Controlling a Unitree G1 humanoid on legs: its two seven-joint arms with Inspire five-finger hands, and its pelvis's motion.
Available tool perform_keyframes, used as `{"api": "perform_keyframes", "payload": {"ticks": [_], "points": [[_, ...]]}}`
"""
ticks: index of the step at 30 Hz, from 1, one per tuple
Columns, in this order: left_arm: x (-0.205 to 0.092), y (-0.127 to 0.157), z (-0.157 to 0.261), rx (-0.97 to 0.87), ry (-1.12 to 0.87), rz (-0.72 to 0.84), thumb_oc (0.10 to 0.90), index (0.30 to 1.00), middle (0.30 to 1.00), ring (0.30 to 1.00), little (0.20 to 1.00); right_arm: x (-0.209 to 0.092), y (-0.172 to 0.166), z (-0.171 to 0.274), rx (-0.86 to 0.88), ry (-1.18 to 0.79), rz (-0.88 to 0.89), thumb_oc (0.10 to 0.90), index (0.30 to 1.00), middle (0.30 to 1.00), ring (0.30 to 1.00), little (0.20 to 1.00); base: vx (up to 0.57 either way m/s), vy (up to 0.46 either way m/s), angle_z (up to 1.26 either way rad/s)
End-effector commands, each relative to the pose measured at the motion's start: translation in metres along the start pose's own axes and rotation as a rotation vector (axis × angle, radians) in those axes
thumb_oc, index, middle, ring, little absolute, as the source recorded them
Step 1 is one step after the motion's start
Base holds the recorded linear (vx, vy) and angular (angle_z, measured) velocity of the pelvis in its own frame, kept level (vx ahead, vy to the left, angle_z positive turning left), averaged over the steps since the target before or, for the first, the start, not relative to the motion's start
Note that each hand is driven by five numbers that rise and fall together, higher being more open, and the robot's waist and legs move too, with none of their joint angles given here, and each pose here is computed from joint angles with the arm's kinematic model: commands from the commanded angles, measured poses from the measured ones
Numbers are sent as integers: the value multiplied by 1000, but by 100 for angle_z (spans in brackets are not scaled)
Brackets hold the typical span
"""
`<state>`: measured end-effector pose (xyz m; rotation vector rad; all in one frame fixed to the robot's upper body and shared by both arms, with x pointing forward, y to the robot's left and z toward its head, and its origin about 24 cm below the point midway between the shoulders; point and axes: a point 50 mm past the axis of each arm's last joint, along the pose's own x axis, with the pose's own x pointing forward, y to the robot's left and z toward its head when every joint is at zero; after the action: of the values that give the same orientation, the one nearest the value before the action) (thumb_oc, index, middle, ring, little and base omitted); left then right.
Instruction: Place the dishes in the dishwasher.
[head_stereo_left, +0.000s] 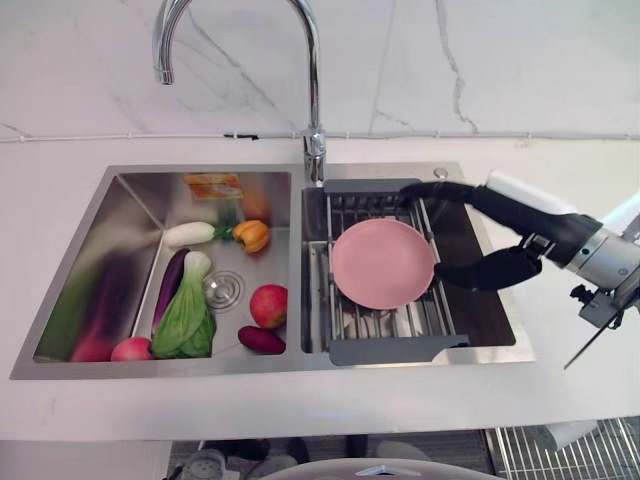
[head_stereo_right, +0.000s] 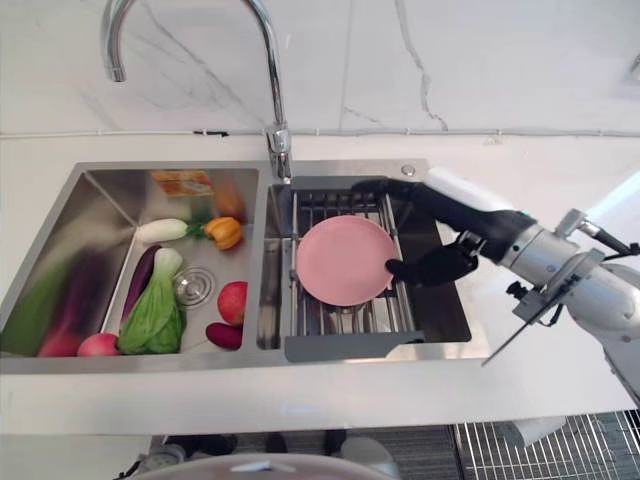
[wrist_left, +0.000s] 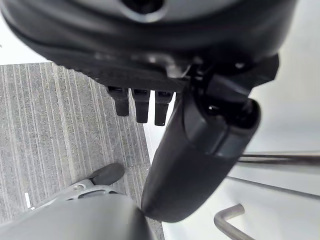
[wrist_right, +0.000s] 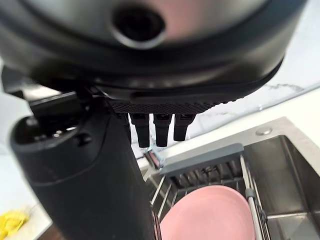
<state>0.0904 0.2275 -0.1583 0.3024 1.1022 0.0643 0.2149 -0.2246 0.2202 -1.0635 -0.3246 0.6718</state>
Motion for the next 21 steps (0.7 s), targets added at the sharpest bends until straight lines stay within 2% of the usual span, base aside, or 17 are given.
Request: {"api": "perform_keyframes", "payload": {"ticks": [1, 7, 9, 15, 21], "points": [[-3, -8, -15, 74, 42, -65, 800, 900, 900, 900, 900, 3, -9, 22, -77, -113, -6, 800, 900, 900, 900, 900, -5, 13, -36], [-3, -13, -13, 91, 28, -89, 800, 900, 900, 900, 900, 6, 1, 21, -149, -93, 71, 800, 900, 900, 900, 900, -7, 9, -13], [-4, -15, -14, 98, 30, -98, 800, 900, 900, 900, 900, 7, 9, 24, -249, -88, 140, 800, 900, 900, 900, 900, -5, 5, -7], [-5, -15, -18, 102, 45, -97, 800, 900, 900, 900, 900, 4, 21, 18, -351, -54, 147, 800, 900, 900, 900, 900, -2, 4, 3], [-6, -15, -20, 96, 43, -99, 800, 900, 900, 900, 900, 0, 33, 10, -371, -17, 172, 800, 900, 900, 900, 900, 2, -1, 5]]}}
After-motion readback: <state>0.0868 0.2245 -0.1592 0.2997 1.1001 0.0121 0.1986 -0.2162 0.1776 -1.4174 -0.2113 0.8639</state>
